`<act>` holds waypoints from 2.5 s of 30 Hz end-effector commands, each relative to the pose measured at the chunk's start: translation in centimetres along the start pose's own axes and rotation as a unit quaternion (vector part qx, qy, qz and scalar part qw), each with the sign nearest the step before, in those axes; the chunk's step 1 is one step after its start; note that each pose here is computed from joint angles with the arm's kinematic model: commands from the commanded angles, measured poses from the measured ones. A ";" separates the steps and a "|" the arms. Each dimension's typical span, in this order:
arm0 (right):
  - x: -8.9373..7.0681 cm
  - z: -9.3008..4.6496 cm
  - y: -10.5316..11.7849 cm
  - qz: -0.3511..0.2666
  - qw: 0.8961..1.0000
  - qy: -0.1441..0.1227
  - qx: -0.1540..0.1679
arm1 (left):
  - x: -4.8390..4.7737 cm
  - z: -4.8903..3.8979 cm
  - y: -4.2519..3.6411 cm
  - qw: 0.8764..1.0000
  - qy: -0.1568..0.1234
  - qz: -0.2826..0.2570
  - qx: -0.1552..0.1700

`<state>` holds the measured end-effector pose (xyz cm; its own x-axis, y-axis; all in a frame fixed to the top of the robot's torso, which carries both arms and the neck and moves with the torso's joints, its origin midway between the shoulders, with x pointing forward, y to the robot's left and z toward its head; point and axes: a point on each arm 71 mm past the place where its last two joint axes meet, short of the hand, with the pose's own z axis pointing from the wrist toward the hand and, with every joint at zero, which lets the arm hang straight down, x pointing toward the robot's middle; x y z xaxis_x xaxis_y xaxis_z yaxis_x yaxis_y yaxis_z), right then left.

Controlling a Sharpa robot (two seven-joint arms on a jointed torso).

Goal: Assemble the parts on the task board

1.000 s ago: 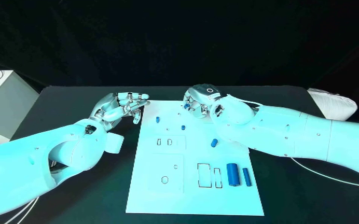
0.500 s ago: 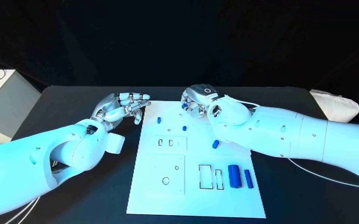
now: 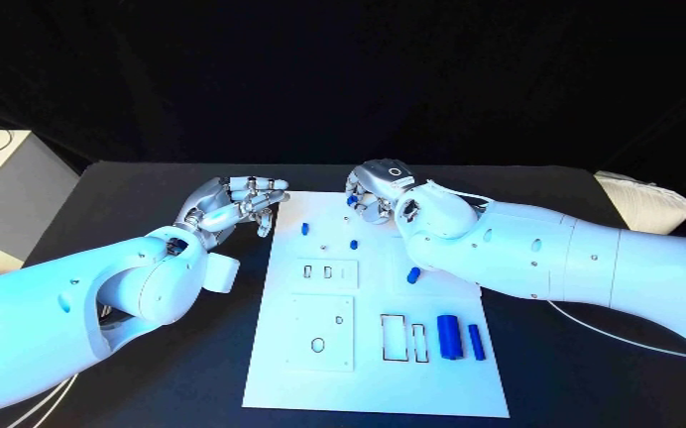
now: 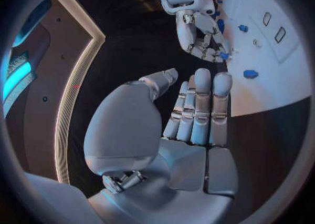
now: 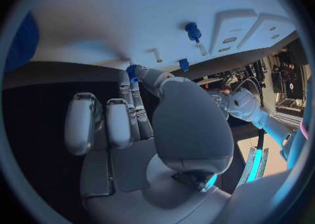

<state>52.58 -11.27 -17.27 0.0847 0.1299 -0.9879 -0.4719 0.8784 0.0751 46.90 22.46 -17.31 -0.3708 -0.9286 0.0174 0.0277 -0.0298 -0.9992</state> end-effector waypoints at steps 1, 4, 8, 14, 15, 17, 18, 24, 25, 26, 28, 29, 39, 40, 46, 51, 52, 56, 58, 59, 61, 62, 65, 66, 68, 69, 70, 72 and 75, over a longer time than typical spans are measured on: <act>0.1 0.1 0.2 -0.012 1.000 0.007 -0.005 | 0.25 0.06 -0.17 1.000 0.011 -0.002 0.004; 0.2 0.2 0.3 -0.013 1.000 0.011 -0.005 | 0.24 0.07 -0.17 1.000 0.011 -0.002 0.004; 0.4 0.2 0.3 -0.016 1.000 0.017 -0.004 | 0.25 0.08 -0.18 1.000 0.011 -0.002 0.004; 0.5 0.3 0.1 -0.019 1.000 0.024 0.001 | 0.22 0.09 -0.19 1.000 0.011 -0.002 0.003; 0.5 0.3 0.0 -0.019 1.000 0.023 0.001 | 0.21 0.09 -0.19 1.000 0.011 -0.002 0.003; 0.5 0.2 0.0 -0.018 1.000 0.019 0.001 | 0.18 0.09 -0.19 1.000 0.011 -0.002 0.003; 0.4 0.2 -0.1 -0.017 1.000 0.017 0.001 | 0.17 0.09 -0.19 1.000 0.011 -0.002 0.003; 0.0 -0.1 -0.1 -0.007 1.000 -0.004 -0.005 | 0.10 0.09 -0.17 1.000 0.010 -0.001 0.003; -0.1 -0.2 -0.2 -0.005 1.000 -0.008 -0.006 | 0.08 0.10 -0.17 1.000 0.010 -0.001 0.003; -0.2 -0.4 -0.3 -0.002 1.000 -0.011 -0.006 | 0.05 0.10 -0.17 1.000 0.009 -0.001 0.003; -0.4 -0.9 -0.5 0.003 1.000 -0.016 -0.007 | 0.01 0.11 -0.15 1.000 0.009 -0.001 0.003; -0.5 -1.3 -0.6 0.007 1.000 -0.018 -0.006 | -0.01 0.13 -0.14 1.000 0.009 -0.001 0.003; -3.7 -5.3 -3.7 0.058 0.996 -0.070 0.005 | -0.34 0.28 -0.02 1.000 0.007 0.000 0.003; -4.1 -5.7 -4.3 0.062 0.995 -0.078 0.007 | -0.40 0.29 0.00 1.000 0.007 0.000 0.003; -5.1 -7.1 -8.2 0.109 0.990 -0.075 0.047 | -0.59 0.42 0.08 1.000 0.006 0.000 0.004; -4.9 -7.7 -10.8 0.136 0.987 -0.034 0.083 | -0.70 0.51 0.14 1.000 0.006 0.000 0.005; -4.7 -7.8 -11.2 0.138 0.986 -0.023 0.091 | -0.71 0.53 0.15 1.000 0.006 0.000 0.005; -4.2 -7.7 -12.1 0.132 0.985 0.015 0.108 | -0.66 0.59 0.17 1.000 0.008 -0.001 0.006; -3.9 -7.6 -12.2 0.128 0.985 0.029 0.114 | -0.62 0.61 0.17 1.000 0.009 -0.002 0.006; -3.7 -7.5 -12.3 0.124 0.984 0.040 0.118 | -0.59 0.62 0.17 1.000 0.010 -0.002 0.006; -3.4 -7.3 -12.4 0.119 0.984 0.052 0.122 | -0.56 0.61 0.17 1.000 0.011 -0.003 0.006; -3.2 -7.3 -12.4 0.117 0.984 0.057 0.124 | -0.55 0.60 0.16 1.000 0.012 -0.003 0.006; -2.8 -7.1 -12.2 0.112 0.983 0.069 0.129 | -0.55 0.56 0.14 1.000 0.012 -0.003 0.007; -2.6 -7.0 -12.1 0.110 0.983 0.073 0.131 | -0.56 0.55 0.13 1.000 0.012 -0.003 0.007; -2.4 -7.0 -12.0 0.107 0.982 0.079 0.134 | -0.58 0.53 0.12 1.000 0.012 -0.003 0.007; -2.3 -6.9 -11.9 0.105 0.982 0.081 0.136 | -0.57 0.52 0.12 1.000 0.012 -0.003 0.007; -2.2 -6.9 -11.8 0.104 0.982 0.083 0.137 | -0.58 0.51 0.12 1.000 0.012 -0.003 0.007; -2.1 -6.9 -11.7 0.102 0.981 0.086 0.139 | -0.59 0.49 0.11 1.000 0.012 -0.003 0.007; -1.9 -6.8 -11.6 0.100 0.981 0.088 0.142 | -0.60 0.47 0.10 1.000 0.012 -0.003 0.006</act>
<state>51.95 -24.82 -16.81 -0.1195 0.2902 -0.9495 -0.2199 0.9248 0.3103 47.66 23.11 -17.60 -0.3718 -0.9282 0.0150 0.0260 -0.0266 -0.9993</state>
